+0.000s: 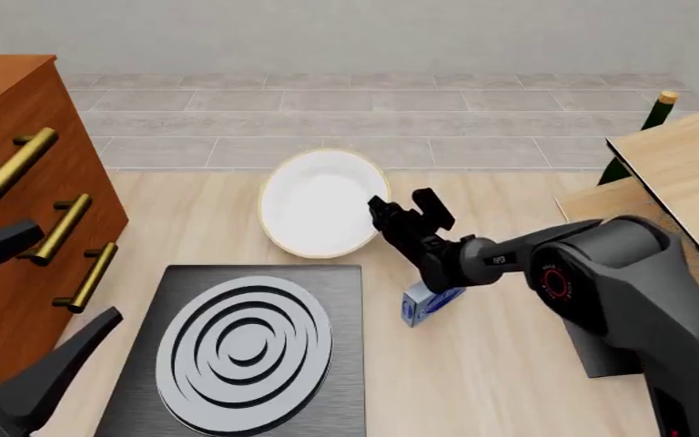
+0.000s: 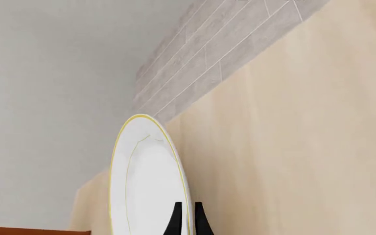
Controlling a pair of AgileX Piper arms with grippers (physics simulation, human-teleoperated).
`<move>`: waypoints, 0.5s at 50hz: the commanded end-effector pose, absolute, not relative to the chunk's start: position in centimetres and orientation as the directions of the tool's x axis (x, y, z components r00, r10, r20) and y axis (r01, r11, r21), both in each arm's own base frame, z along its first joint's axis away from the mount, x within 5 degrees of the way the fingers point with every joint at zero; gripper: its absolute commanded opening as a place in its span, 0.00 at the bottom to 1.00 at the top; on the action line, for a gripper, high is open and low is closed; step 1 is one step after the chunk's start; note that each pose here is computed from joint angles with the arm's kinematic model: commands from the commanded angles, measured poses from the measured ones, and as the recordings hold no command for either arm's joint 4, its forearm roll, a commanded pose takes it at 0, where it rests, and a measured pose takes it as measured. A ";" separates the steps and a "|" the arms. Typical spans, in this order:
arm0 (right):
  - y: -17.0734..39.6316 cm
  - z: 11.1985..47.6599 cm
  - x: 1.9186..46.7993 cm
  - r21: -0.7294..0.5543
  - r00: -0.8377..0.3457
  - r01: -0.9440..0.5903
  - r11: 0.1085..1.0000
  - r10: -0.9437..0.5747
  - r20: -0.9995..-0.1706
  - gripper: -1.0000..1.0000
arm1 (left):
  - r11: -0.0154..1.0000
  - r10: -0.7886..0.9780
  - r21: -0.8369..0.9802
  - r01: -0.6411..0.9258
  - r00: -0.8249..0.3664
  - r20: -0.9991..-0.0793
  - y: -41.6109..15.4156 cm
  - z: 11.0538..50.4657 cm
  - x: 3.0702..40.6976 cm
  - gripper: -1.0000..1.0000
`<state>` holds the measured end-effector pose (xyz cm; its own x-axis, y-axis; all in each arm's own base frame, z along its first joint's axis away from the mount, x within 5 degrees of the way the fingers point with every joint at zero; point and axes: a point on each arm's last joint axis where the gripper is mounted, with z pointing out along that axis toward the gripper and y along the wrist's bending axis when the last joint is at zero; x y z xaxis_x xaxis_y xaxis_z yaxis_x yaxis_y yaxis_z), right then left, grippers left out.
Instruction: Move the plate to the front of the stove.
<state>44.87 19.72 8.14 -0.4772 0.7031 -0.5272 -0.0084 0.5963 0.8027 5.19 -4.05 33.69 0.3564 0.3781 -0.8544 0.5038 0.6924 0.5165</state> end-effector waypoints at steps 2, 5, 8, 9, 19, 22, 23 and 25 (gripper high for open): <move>19.8 7.7 45.3 0.808 -0.477 0.000 0.589 0.710 -0.518 0.00 | 0.695 0.378 0.514 0.503 0.353 -0.856 -4.1 33.5 5.3 1.00; 19.9 7.7 45.3 0.807 -0.478 0.000 0.590 0.709 -0.518 0.00 | 0.696 0.377 0.513 0.502 0.352 -0.856 -4.1 33.5 5.3 1.00; 20.0 7.7 45.2 0.809 -0.478 -0.002 0.587 0.710 -0.517 0.00 | 0.696 0.378 0.513 0.502 0.352 -0.856 -4.1 33.4 5.3 1.00; 20.0 7.7 45.2 0.809 -0.478 -0.001 0.587 0.710 -0.517 0.00 | 0.696 0.378 0.514 0.502 0.352 -0.856 -4.1 33.4 5.3 1.00; 19.8 7.4 45.3 0.807 -0.480 0.005 0.591 0.709 -0.516 0.00 | 0.696 0.379 0.514 0.501 0.352 -0.856 -4.1 33.3 5.3 1.00; 19.8 7.3 45.3 0.807 -0.480 0.005 0.591 0.710 -0.516 0.00 | 0.696 0.379 0.514 0.501 0.352 -0.856 -4.1 33.3 5.3 1.00; 19.8 7.3 45.3 0.807 -0.479 0.005 0.590 0.710 -0.516 0.00 | 0.696 0.379 0.514 0.501 0.352 -0.856 -4.1 33.3 5.3 1.00; 19.9 7.4 45.3 0.807 -0.479 0.004 0.590 0.710 -0.517 0.00 | 0.696 0.379 0.514 0.501 0.352 -0.856 -4.1 33.3 5.3 1.00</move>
